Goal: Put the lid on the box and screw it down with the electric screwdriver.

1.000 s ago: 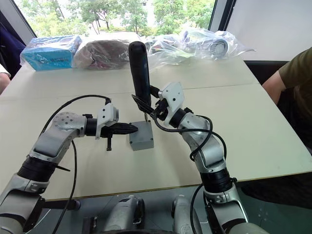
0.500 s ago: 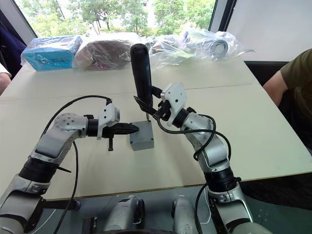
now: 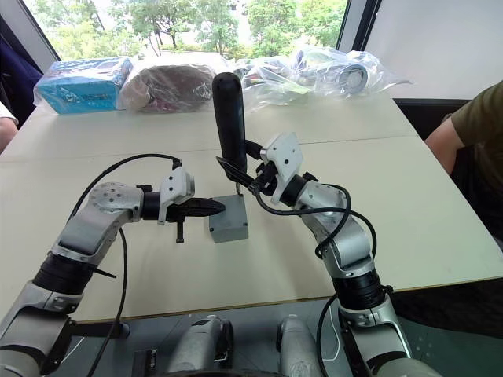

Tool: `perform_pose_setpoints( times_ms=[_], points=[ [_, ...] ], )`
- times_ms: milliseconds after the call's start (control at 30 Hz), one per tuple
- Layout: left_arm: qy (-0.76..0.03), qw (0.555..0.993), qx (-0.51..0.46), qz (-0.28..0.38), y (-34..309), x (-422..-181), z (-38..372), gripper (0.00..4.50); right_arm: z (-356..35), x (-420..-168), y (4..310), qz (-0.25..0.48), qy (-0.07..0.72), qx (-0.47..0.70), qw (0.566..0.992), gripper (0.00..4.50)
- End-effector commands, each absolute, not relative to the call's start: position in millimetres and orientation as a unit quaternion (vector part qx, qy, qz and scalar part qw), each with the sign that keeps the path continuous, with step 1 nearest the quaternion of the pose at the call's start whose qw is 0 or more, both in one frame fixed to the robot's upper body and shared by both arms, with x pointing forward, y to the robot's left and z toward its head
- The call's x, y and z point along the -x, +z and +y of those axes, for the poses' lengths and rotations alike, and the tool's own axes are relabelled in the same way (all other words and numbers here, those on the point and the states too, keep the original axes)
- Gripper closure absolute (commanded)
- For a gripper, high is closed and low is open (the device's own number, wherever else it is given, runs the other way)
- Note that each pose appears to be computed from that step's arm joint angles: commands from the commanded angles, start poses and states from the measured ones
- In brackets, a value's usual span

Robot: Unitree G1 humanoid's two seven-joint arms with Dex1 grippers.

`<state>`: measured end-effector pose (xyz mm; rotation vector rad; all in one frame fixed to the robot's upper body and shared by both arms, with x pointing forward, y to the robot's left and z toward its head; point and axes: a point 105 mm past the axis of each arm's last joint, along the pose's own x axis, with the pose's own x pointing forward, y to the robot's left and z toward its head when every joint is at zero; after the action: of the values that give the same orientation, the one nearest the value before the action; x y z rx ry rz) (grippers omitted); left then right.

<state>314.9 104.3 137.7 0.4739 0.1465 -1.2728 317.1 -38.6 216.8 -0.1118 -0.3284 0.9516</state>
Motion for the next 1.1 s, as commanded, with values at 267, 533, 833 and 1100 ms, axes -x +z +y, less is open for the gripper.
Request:
perform_pose_setpoints(
  times_ms=[267,533,833,1100],
  points=[
    [-0.588,0.772,-0.223,0.094,125,-314,106,4.50,-43,-315,229,-0.176,0.460,0.073,0.867,2.61],
    [-0.587,0.773,-0.223,0.093,125,-314,106,4.50,-45,-317,231,-0.177,0.460,0.082,0.866,2.61],
    [-0.586,0.773,-0.223,0.093,126,-314,106,4.50,-44,-319,226,-0.170,0.464,0.082,0.866,2.61],
    [-0.586,0.773,-0.223,0.094,125,-313,106,4.50,-40,-325,235,-0.189,0.455,0.075,0.867,2.61]
  ],
)
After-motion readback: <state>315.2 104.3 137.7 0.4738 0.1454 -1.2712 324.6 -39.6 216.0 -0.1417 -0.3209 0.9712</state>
